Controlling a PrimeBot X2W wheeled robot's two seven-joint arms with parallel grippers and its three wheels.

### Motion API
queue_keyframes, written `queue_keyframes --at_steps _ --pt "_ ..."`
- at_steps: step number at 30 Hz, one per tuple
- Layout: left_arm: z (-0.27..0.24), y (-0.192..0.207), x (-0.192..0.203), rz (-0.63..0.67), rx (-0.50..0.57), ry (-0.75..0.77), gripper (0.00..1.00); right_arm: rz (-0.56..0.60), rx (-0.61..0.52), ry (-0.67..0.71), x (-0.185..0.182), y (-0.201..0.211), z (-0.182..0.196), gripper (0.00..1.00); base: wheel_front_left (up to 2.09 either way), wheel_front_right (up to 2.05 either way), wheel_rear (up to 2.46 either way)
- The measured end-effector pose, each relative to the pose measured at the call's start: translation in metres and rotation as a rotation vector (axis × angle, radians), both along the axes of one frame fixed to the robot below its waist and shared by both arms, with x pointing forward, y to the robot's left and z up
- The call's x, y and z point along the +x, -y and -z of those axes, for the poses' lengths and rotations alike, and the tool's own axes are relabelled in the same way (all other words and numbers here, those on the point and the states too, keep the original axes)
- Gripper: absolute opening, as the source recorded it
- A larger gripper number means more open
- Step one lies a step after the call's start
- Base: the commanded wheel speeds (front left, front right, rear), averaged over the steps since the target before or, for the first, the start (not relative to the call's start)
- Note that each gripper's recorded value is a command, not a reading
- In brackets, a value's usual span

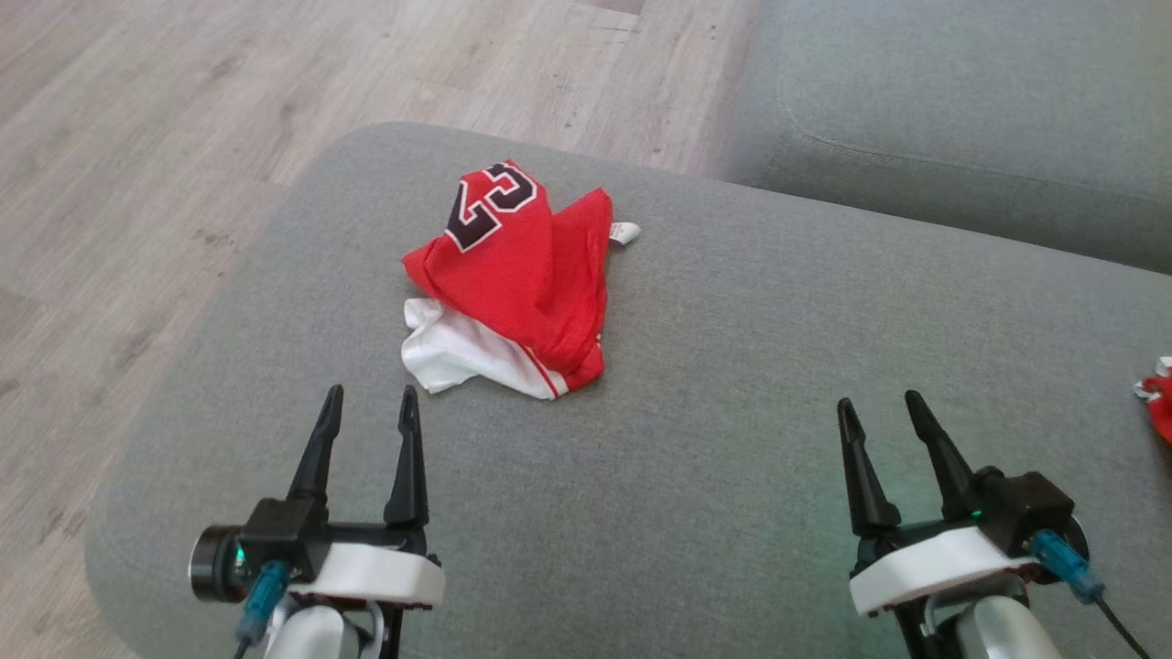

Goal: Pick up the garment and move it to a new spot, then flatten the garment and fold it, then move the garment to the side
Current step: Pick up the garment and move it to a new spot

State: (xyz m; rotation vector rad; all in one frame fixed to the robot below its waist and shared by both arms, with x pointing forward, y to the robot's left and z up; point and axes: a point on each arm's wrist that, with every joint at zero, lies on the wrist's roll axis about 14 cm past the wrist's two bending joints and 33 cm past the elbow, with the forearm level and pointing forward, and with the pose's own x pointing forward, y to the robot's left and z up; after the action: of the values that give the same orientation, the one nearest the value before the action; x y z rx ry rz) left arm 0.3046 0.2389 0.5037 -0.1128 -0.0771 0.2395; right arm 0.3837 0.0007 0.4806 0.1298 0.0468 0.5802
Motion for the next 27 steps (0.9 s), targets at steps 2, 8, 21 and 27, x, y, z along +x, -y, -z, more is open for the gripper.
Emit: queue_keyframes --at_steps 2,8,21,27 --pt "0.001 -0.002 -0.001 -0.008 -0.001 -0.005 1.0 -0.009 0.0 -0.004 -0.001 -0.003 0.002 1.0 0.0 0.0 0.0" --pt "0.009 0.004 0.006 0.027 0.013 -0.036 1.0 0.005 -0.002 -0.028 0.001 0.002 0.01 1.0 0.0 0.0 0.0" --pt "0.061 0.07 0.083 0.389 0.125 -0.288 1.0 0.124 -0.018 -0.083 0.029 0.04 0.037 1.0 0.0 0.0 0.0" --pt "0.079 0.071 0.112 0.437 0.197 -0.373 1.0 0.168 -0.02 -0.109 0.035 0.055 0.048 1.0 0.0 0.0 0.0"
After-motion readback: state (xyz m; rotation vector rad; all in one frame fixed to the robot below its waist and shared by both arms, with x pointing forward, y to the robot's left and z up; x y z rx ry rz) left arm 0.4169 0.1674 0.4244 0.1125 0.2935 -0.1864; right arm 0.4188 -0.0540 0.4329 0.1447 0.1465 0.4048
